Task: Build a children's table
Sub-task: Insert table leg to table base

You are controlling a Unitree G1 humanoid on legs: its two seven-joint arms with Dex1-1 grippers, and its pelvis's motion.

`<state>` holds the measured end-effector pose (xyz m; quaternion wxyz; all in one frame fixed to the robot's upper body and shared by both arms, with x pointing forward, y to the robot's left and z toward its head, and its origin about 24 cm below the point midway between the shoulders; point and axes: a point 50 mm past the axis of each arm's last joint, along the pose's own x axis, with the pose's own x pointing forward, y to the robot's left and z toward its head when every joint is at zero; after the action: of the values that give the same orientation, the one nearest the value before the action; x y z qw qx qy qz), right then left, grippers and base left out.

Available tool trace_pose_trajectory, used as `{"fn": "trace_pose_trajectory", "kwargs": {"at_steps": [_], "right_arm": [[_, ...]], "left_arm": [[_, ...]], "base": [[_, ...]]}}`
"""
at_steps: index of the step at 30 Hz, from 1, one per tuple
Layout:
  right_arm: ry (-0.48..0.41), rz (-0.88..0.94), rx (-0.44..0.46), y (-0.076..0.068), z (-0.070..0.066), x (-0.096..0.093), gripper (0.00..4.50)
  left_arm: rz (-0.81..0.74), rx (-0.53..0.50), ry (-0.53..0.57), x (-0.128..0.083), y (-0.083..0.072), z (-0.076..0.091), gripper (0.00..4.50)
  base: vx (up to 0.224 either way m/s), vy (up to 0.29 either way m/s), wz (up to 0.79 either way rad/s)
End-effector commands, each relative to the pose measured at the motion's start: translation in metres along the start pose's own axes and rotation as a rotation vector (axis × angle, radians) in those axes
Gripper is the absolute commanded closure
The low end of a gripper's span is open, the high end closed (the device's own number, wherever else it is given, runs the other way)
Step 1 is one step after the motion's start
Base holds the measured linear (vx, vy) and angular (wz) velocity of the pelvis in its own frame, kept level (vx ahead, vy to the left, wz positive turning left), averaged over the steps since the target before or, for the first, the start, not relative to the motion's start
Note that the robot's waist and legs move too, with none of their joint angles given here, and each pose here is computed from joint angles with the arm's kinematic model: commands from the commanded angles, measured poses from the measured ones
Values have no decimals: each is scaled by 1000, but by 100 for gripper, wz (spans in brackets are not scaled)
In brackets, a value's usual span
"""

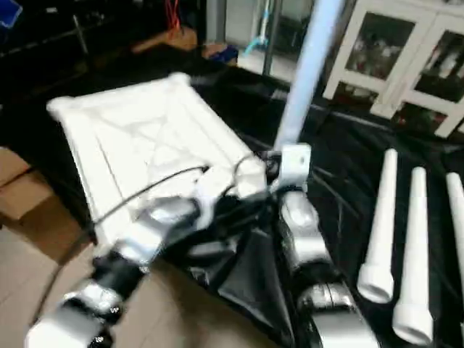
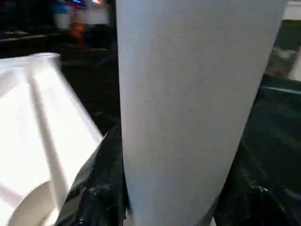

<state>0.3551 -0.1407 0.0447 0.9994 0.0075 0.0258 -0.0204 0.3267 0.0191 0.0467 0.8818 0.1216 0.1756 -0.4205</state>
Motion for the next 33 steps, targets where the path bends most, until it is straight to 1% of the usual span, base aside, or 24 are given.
{"fn": "trace_pose_trajectory", "kwargs": {"at_steps": [1, 2, 4, 5, 7, 8, 9, 11, 13, 14, 17, 22, 33], "right_arm": [[314, -57, -26, -1, -66, -26, 263], [278, -64, -43, 4, -60, -22, 263], [241, -72, -49, 7, -54, -19, 263], [202, -77, -36, 10, -49, -17, 263], [168, -77, -24, 12, -45, -16, 263], [165, -79, -23, 12, -45, -16, 263], [158, -76, 1, 13, -45, -16, 263], [151, -75, 22, 14, -44, -15, 263], [130, -59, 63, 16, -40, -13, 263], [121, -51, 68, 17, -39, -13, 263], [122, -32, 83, 20, -39, -12, 263], [97, 9, 67, 23, -35, -10, 263], [108, 13, 58, 23, -35, -9, 263]], "left_arm": [[91, -8, -130, 0, 9, 29, 450], [110, 8, -131, 1, 9, 31, 450], [125, 8, -125, 1, 11, 32, 450], [135, 5, -119, 1, 13, 31, 450], [151, -1, -112, -1, 17, 29, 450], [156, -3, -111, -1, 18, 28, 450], [161, 1, -105, -1, 19, 27, 450], [166, 1, -102, -1, 21, 26, 450], [168, 0, -102, -1, 22, 26, 450], [168, 0, -102, -1, 22, 26, 450], [161, 2, -101, -1, 22, 25, 450], [154, 0, -97, -2, 22, 23, 450], [154, -2, -96, -3, 25, 22, 450]], "base": [[0, 0, 0], [0, 0, 0], [0, 0, 0], [0, 0, 0], [0, 0, 0], [0, 0, 0], [0, 0, 0], [0, 0, 0], [0, 0, 0], [0, 0, 0], [0, 0, 0], [0, 0, 0], [0, 0, 0]]}}
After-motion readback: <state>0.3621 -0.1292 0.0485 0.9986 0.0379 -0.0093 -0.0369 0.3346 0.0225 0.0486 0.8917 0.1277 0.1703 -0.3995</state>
